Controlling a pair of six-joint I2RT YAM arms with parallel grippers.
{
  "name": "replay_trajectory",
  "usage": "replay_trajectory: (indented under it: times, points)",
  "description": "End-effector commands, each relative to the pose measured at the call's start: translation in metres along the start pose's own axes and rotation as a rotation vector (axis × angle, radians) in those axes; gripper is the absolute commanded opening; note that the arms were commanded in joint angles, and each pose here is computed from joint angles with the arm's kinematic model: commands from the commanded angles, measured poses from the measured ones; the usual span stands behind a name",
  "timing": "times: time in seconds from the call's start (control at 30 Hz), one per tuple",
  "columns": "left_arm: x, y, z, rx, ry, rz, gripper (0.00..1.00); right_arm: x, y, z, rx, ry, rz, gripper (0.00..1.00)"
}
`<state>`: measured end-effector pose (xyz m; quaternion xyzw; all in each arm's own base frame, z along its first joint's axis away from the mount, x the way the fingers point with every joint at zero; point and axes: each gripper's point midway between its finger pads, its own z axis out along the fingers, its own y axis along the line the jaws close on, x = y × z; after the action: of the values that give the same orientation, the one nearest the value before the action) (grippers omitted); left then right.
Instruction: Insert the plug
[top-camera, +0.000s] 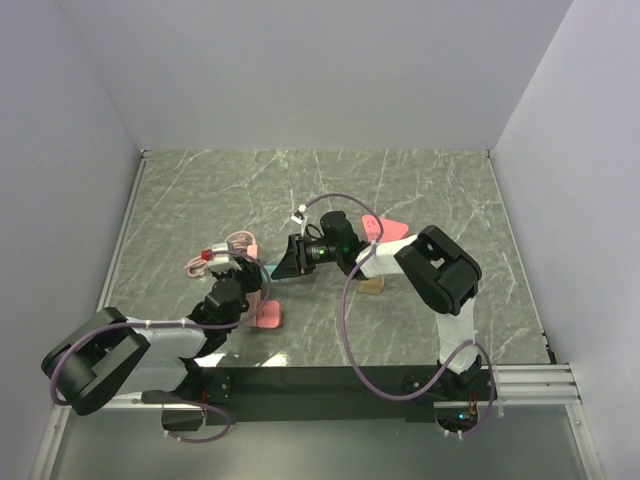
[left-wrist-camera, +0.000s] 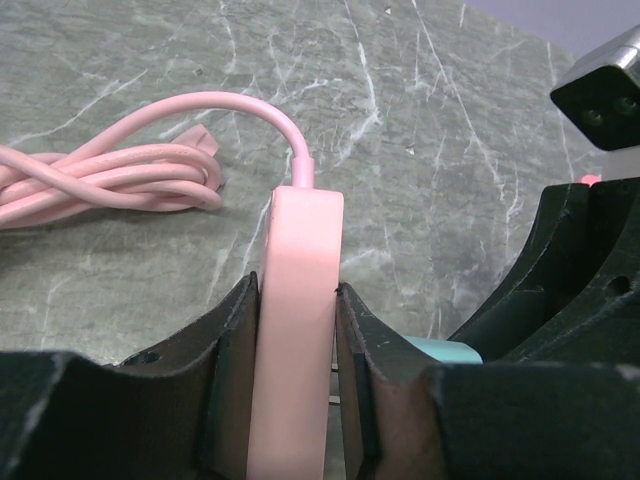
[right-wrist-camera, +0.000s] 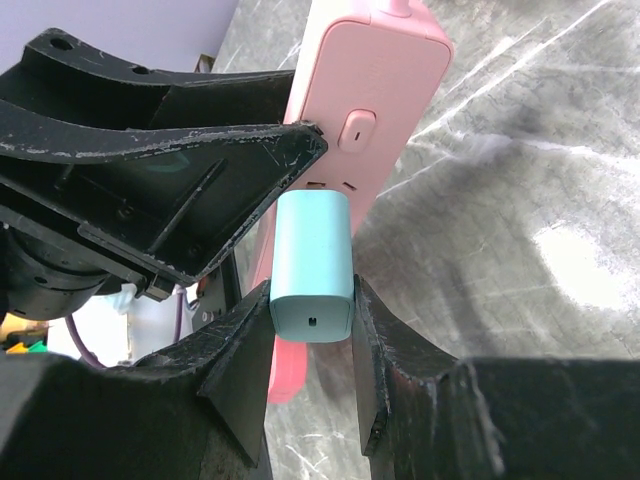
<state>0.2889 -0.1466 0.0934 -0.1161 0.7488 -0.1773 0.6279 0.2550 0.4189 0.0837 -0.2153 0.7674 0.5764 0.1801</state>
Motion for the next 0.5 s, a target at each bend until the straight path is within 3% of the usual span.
replay_trajectory:
  times: [0.0, 0.47]
  points:
    - [-0.066, -0.152, -0.050, 0.658, -0.054, -0.409, 0.01, -0.027, 0.018, 0.025, -0.024, -0.115, -0.119, 0.00]
    - [-0.064, -0.174, -0.060, 0.715, -0.056, -0.446, 0.01, -0.021, 0.010, 0.028, -0.021, -0.117, -0.092, 0.00]
